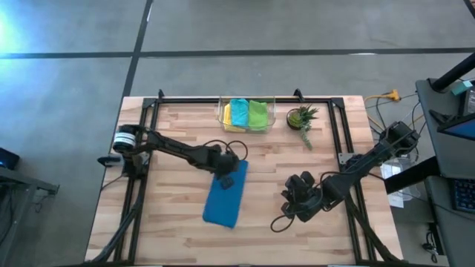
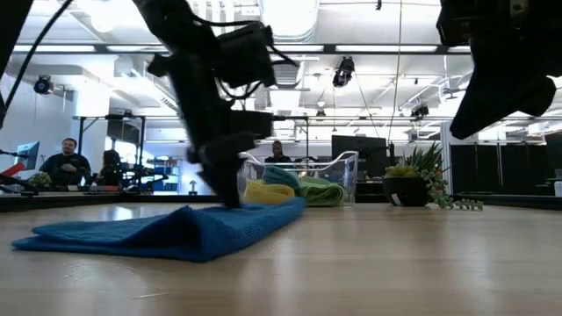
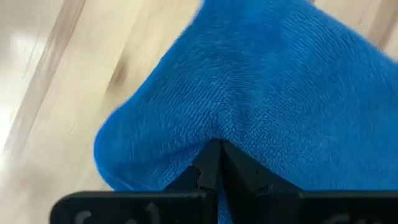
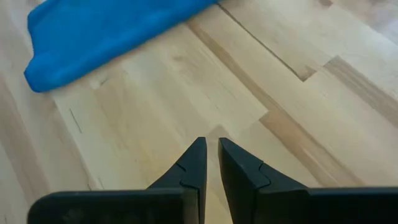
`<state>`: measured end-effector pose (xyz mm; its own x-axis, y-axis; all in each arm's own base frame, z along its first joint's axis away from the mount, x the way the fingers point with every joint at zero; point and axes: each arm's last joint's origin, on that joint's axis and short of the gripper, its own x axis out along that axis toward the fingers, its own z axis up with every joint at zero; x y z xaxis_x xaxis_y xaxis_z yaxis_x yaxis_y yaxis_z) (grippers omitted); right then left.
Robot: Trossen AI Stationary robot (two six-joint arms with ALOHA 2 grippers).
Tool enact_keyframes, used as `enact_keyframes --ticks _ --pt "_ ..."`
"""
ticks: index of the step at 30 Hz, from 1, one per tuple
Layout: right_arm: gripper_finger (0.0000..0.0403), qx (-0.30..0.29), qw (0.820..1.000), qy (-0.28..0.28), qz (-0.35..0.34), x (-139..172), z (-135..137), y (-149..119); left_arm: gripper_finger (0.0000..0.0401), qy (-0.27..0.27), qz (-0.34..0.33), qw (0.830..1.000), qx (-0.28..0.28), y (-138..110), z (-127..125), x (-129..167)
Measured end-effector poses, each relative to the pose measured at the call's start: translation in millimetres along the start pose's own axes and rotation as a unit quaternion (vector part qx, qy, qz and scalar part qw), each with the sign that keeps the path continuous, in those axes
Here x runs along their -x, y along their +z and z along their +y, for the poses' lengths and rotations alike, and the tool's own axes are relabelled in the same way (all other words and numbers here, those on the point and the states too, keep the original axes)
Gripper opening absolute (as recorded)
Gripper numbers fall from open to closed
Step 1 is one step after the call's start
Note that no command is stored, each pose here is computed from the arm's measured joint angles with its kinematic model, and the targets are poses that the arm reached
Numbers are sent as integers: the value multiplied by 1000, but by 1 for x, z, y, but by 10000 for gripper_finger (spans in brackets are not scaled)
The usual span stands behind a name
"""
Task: Fold microfiber towels
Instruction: Fold the dark blue microfiber towel
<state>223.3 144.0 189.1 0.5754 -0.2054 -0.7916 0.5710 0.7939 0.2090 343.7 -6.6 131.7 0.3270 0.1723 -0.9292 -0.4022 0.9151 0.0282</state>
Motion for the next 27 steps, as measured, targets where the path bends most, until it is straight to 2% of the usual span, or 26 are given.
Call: enact_keyframes --ticks 7,12,14,16,19,23,27 --pt "38 -7 1000 -7 -9 -3 -2 4 0 22 70 997 -6 -24 7 7" --pt "38 -15 1000 4 -22 -3 1 6 0 34 59 998 -5 -27 7 33" --pt "38 -16 999 18 -40 -3 5 8 0 40 32 999 -5 -26 9 50" --pt "38 -11 997 44 -66 -3 12 12 0 21 -20 1000 3 -21 11 74" --pt "38 22 989 82 -121 0 23 20 0 -2 -42 999 -20 -29 15 97" --pt "38 67 973 126 -183 2 37 32 0 -78 -77 993 -35 -47 12 123" --pt "38 56 963 168 -205 -11 45 46 0 -159 -79 984 -22 -79 0 122"
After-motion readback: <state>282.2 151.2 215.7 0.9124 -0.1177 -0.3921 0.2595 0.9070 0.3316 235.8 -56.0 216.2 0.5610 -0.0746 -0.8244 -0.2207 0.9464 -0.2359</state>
